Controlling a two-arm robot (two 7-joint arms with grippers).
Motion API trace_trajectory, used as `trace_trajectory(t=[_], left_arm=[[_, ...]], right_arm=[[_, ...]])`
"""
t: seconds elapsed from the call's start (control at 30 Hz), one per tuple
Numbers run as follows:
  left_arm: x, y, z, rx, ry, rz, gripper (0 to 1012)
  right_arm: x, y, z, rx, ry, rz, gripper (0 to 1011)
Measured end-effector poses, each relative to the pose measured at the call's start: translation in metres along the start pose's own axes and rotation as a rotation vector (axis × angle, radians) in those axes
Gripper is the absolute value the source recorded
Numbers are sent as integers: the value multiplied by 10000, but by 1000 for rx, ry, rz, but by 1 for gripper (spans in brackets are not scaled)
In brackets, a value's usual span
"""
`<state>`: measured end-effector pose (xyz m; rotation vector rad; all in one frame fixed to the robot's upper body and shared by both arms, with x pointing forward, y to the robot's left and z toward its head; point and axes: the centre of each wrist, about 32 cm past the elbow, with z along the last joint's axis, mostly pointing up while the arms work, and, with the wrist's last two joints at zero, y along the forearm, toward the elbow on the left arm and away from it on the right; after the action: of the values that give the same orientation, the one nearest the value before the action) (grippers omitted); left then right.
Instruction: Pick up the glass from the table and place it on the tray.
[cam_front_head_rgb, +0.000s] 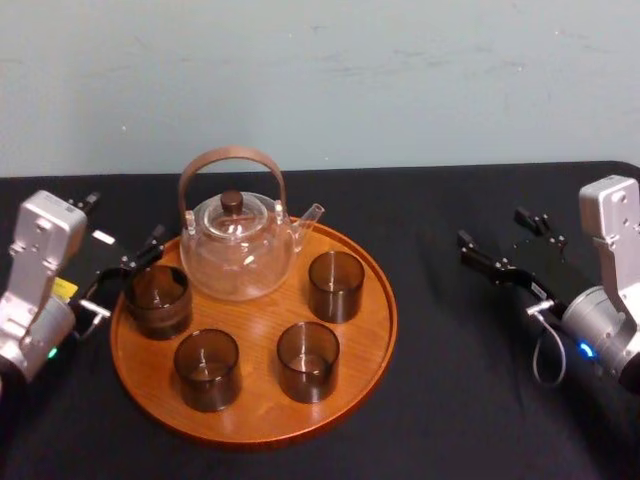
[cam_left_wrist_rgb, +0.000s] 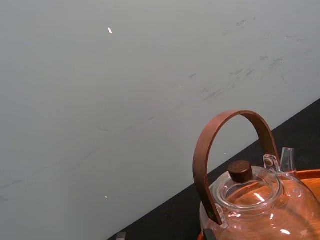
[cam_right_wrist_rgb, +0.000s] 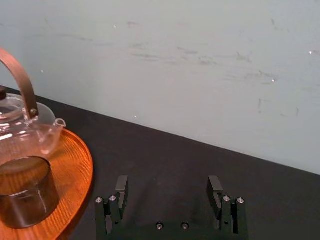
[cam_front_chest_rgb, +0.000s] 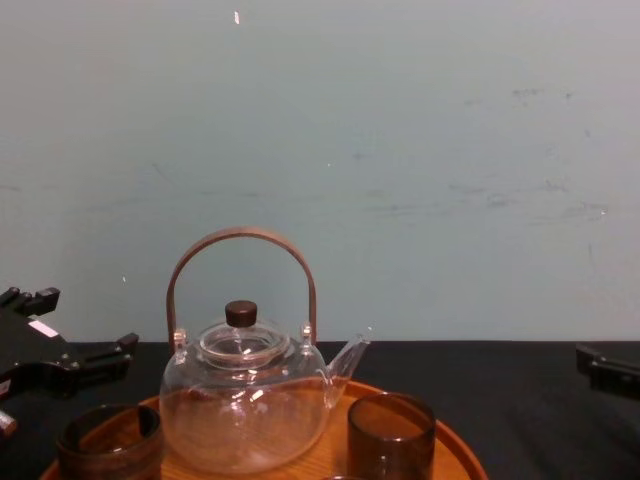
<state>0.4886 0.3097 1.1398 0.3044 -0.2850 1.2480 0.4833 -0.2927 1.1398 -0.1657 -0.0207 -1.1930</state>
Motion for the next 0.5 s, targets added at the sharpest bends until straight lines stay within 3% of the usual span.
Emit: trace_trajectory(t=[0.5], left_arm=[[0, 0, 0, 0, 0, 0, 1001]], right_arm=[[6, 21, -32, -22, 0, -9, 1002]])
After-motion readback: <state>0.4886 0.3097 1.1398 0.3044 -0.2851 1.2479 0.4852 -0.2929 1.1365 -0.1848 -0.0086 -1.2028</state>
